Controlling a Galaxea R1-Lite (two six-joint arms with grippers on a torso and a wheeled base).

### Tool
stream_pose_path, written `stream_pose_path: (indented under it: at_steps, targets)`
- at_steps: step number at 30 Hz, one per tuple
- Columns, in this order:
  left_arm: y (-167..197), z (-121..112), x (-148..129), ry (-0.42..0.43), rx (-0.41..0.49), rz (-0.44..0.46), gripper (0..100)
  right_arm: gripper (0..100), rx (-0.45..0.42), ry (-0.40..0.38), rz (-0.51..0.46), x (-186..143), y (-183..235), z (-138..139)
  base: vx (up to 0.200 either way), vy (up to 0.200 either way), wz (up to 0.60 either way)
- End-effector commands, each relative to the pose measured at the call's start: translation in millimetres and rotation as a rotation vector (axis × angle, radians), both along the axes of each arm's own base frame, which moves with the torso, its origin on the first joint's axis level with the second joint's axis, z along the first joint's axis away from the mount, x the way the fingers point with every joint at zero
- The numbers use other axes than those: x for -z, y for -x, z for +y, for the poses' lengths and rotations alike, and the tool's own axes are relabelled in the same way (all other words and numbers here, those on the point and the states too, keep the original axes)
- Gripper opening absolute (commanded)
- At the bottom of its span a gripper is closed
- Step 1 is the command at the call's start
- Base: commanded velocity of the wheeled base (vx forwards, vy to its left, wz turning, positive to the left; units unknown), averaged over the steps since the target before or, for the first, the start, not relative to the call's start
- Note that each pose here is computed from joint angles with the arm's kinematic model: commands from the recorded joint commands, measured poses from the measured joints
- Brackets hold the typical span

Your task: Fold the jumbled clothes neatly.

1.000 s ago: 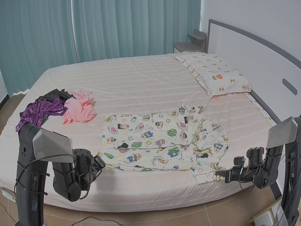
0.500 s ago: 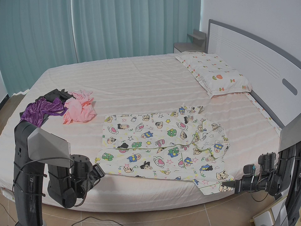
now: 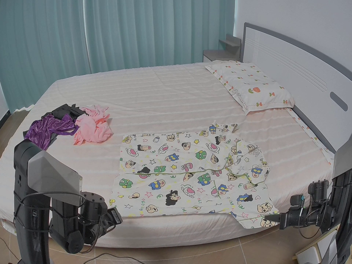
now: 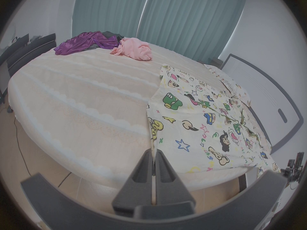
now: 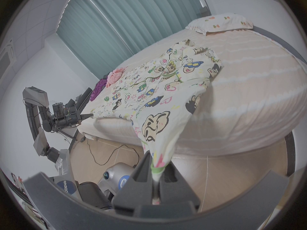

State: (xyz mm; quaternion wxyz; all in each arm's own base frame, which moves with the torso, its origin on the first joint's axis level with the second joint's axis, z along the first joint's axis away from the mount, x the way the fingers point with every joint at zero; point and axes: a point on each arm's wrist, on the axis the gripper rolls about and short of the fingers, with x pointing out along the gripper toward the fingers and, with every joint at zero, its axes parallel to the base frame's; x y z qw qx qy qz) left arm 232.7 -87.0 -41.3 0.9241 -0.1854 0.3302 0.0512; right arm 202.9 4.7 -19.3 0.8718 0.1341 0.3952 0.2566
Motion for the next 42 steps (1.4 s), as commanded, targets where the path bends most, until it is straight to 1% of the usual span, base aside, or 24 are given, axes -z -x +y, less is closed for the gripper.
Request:
stream_pose_path:
  at_steps: [1, 5, 12, 13, 23, 24, 29, 34, 37, 42]
  targets:
    - [8, -2, 1, -0.019, 0.027, 0.025, 0, 0, -0.008, 0.010, 0.004, -12, 11, -1, 0.000, 0.000, 0.00]
    - [16, -1, 1, -0.029, 0.038, 0.050, 0, 0, -0.044, 0.044, 0.023, -8, 15, -3, 0.000, 0.000, 0.00]
    - [23, 2, 1, -0.039, 0.047, 0.081, 0, 0, -0.069, 0.077, 0.064, -4, 22, -8, 0.000, 0.000, 0.00]
    - [25, 2, 1, -0.038, 0.064, 0.093, 0, 0, -0.075, 0.084, 0.080, -3, 25, -10, 0.000, 0.000, 0.00]
    - [37, 5, 2, -0.047, 0.100, 0.144, 0, 0, -0.079, 0.083, 0.107, -5, 30, -11, 0.000, 0.000, 0.00]
    - [41, 6, 2, -0.050, 0.119, 0.160, 0, 0, -0.079, 0.082, 0.115, -8, 32, -11, 0.000, 0.000, 0.00]
    - [42, 5, 2, -0.052, 0.126, 0.171, 0, 0, -0.087, 0.086, 0.150, -9, 38, -10, 0.000, 0.000, 0.00]
    - [48, 4, 5, -0.072, 0.147, 0.219, 0, 0, -0.098, 0.094, 0.183, -9, 43, -10, 0.000, 0.000, 0.00]
    - [50, 3, 3, -0.073, 0.157, 0.229, 0, 0, -0.102, 0.096, 0.190, -9, 44, -10, 0.000, 0.000, 0.00]
    - [55, 2, -1, -0.071, 0.185, 0.273, 0, 0, -0.107, 0.125, 0.209, -8, 46, -10, 0.000, 0.000, 0.00]
